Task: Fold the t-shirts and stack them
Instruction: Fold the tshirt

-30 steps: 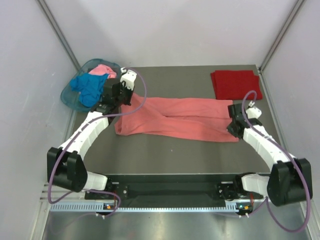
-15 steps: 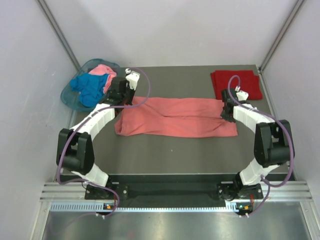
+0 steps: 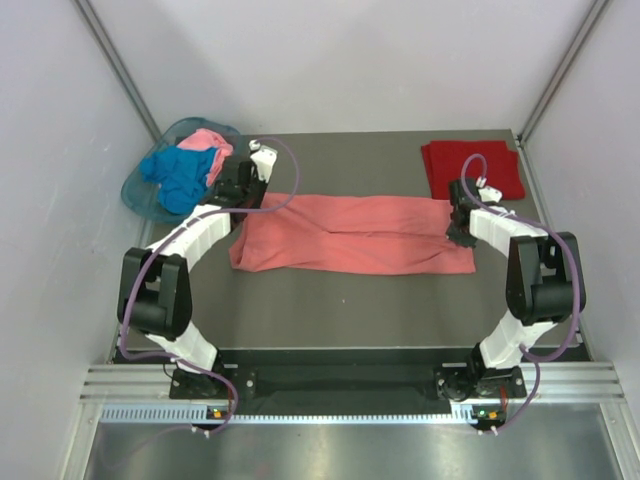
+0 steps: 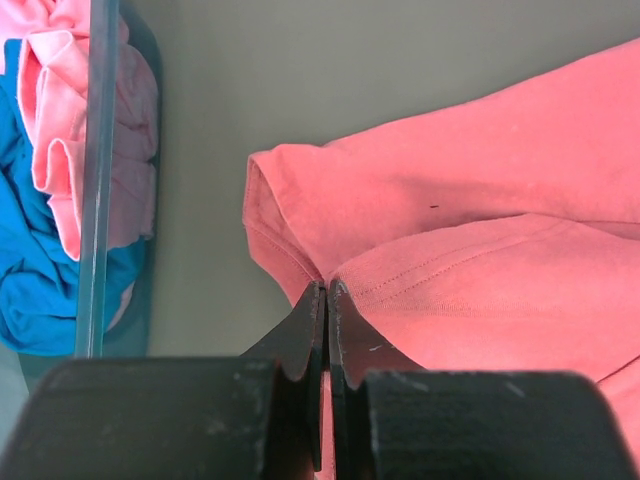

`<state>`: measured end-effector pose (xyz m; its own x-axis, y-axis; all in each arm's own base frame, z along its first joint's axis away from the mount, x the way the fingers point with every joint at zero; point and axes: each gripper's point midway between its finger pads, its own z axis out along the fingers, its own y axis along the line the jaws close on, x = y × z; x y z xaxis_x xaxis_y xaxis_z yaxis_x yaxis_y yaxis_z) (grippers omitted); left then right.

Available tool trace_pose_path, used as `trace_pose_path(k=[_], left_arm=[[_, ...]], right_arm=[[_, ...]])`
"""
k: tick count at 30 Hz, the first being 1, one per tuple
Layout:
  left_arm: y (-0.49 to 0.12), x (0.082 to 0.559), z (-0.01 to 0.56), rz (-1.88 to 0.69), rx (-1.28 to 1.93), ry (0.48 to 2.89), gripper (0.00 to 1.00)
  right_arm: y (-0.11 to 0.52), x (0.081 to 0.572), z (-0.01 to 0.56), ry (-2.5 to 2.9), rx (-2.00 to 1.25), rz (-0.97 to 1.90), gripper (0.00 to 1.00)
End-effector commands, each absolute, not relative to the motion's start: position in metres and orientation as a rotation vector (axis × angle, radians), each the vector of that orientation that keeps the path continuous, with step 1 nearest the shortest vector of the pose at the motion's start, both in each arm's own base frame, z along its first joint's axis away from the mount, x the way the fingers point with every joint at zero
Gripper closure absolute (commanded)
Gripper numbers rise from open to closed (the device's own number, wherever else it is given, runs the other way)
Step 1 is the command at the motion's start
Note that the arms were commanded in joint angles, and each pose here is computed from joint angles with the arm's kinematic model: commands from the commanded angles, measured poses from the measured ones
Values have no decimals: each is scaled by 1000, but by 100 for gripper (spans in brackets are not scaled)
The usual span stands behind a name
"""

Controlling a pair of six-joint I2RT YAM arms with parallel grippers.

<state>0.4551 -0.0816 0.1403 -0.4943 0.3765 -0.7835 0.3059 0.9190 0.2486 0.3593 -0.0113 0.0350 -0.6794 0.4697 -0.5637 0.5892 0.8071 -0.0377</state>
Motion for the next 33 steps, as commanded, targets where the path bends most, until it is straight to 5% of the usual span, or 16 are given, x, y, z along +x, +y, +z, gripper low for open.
trace_pose_path(k=[1, 14, 23, 33], left_arm=[[-77, 475, 167, 126, 453, 2034, 100], [-71, 483, 157, 143, 446, 2048, 100], [-76, 486, 152, 117, 456, 2060, 100], [-79, 487, 151, 102, 460, 2062, 100]], right_arm=[[-19, 376, 55, 2356, 809, -269, 100], [-17, 388, 60, 2330, 802, -226, 100], [-30, 379, 86, 2234, 874, -264, 58], [-14, 364, 79, 2319, 762, -129, 60]])
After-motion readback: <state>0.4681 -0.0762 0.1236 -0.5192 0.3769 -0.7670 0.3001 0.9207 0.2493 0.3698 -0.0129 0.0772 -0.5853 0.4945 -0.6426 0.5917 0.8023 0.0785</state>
